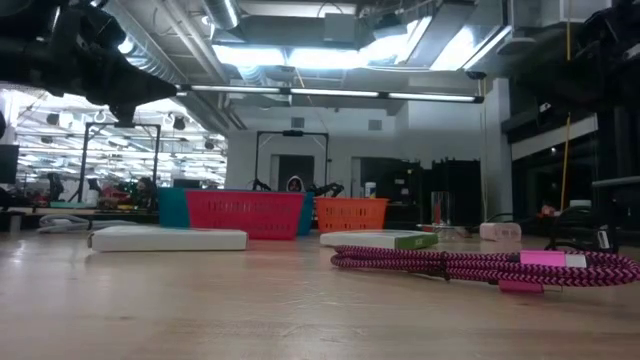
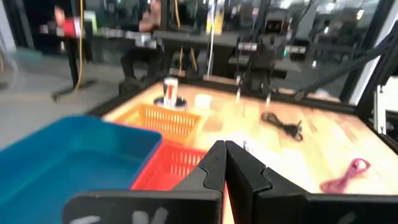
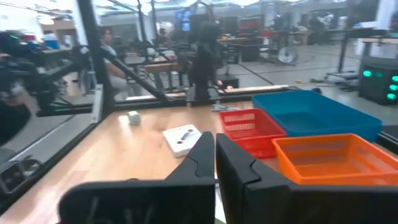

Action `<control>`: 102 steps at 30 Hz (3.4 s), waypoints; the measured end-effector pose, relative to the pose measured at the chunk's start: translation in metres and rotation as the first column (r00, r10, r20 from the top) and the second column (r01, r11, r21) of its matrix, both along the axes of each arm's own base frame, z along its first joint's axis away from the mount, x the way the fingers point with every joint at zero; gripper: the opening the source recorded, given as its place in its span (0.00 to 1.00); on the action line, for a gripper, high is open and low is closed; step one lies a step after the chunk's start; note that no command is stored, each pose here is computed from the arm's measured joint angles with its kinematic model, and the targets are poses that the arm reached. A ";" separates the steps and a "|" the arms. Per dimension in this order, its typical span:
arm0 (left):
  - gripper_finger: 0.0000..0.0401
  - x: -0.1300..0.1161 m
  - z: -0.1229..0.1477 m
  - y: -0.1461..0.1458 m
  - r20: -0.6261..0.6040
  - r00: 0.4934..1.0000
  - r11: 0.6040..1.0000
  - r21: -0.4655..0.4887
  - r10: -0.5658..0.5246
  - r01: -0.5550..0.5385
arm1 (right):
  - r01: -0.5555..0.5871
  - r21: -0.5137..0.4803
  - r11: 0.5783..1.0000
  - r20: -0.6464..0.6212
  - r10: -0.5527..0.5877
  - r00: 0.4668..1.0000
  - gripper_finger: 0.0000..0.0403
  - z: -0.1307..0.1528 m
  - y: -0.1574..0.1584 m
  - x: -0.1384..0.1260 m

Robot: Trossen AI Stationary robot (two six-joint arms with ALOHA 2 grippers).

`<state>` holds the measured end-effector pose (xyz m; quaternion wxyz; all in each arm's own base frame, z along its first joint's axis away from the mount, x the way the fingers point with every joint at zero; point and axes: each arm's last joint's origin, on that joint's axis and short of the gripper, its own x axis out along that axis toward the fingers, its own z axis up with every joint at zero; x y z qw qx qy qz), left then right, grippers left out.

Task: Pick and place items into bin
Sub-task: Put the blue charger cable into the red bin

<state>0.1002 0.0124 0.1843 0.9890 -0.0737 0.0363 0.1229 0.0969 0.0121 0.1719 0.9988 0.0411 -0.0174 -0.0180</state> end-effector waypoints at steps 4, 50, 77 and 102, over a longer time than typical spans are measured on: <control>0.01 0.001 0.016 0.001 -0.080 0.996 0.999 -0.019 0.040 -0.042 | 0.044 0.009 0.999 -0.030 -0.044 0.999 0.00 0.007 -0.001 0.003; 0.39 0.058 0.028 0.009 -0.944 0.258 0.717 -0.033 0.206 -0.696 | 0.173 -0.098 0.980 -0.279 -0.194 0.940 0.20 0.028 -0.009 0.077; 0.38 0.071 -0.034 0.032 -0.999 0.023 0.693 0.009 0.037 -0.721 | 0.137 -0.092 0.986 -0.288 -0.158 0.945 0.20 0.027 -0.008 0.077; 0.04 0.057 -0.042 0.029 -0.987 0.146 0.736 -0.152 -0.072 -0.660 | 0.137 -0.092 0.986 -0.283 -0.158 0.946 0.20 0.028 -0.008 0.077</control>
